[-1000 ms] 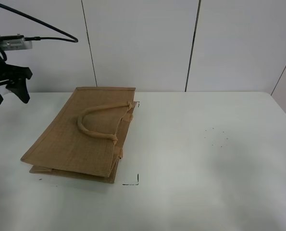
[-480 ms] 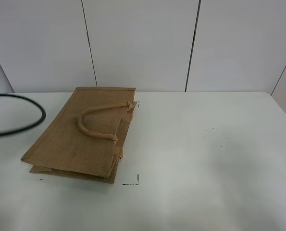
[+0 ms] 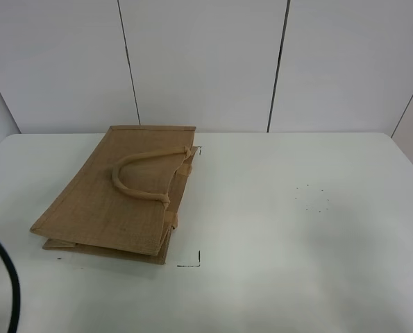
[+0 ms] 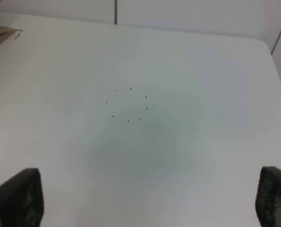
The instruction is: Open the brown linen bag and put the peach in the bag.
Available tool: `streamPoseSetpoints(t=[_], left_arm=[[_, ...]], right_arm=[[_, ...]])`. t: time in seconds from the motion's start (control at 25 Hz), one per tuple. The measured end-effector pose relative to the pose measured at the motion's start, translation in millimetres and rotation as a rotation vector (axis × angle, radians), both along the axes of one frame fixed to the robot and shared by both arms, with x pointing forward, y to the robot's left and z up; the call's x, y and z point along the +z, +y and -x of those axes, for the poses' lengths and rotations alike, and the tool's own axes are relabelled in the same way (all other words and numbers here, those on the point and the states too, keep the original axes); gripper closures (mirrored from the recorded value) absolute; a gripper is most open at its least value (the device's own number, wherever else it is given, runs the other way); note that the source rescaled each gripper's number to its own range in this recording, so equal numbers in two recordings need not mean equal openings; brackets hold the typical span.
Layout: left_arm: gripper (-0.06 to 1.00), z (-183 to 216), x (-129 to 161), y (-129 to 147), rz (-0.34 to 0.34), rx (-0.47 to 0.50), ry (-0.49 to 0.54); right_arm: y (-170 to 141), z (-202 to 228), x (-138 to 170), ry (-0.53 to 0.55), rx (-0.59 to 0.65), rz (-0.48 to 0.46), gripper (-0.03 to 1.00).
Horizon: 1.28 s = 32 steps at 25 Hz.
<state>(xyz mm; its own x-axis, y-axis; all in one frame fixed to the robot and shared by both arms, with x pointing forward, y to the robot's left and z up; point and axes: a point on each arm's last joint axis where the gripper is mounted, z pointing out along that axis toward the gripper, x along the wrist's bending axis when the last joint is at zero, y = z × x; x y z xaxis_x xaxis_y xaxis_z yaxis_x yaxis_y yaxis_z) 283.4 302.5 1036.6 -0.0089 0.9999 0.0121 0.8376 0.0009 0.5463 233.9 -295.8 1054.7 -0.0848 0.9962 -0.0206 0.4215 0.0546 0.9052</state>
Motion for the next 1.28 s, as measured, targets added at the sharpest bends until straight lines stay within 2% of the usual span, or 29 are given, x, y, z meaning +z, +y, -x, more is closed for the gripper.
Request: streamPoseSetpoints(t=[0.12, 0.52, 0.92, 1.08, 1.28], left_arm=[[0.03, 14, 4, -1, -0.010, 0.000, -0.100], [0.03, 41, 7, -2, -0.022, -0.001, -0.287], [0.03, 45, 6, 0, -0.018, -0.003, -0.313], [0.03, 55, 6, 0, -0.017, -0.004, -0.379], [0.03, 56, 5, 1, -0.018, -0.005, -0.389]], right_arm=[[0, 0, 0, 0.000, 0.000, 0.000, -0.03], [0, 0, 0, 0.000, 0.000, 0.000, -0.03], [0, 0, 0, 0.000, 0.000, 0.000, -0.03], [0, 0, 0, 0.000, 0.000, 0.000, -0.03], [0, 0, 0, 0.000, 0.000, 0.000, -0.03]])
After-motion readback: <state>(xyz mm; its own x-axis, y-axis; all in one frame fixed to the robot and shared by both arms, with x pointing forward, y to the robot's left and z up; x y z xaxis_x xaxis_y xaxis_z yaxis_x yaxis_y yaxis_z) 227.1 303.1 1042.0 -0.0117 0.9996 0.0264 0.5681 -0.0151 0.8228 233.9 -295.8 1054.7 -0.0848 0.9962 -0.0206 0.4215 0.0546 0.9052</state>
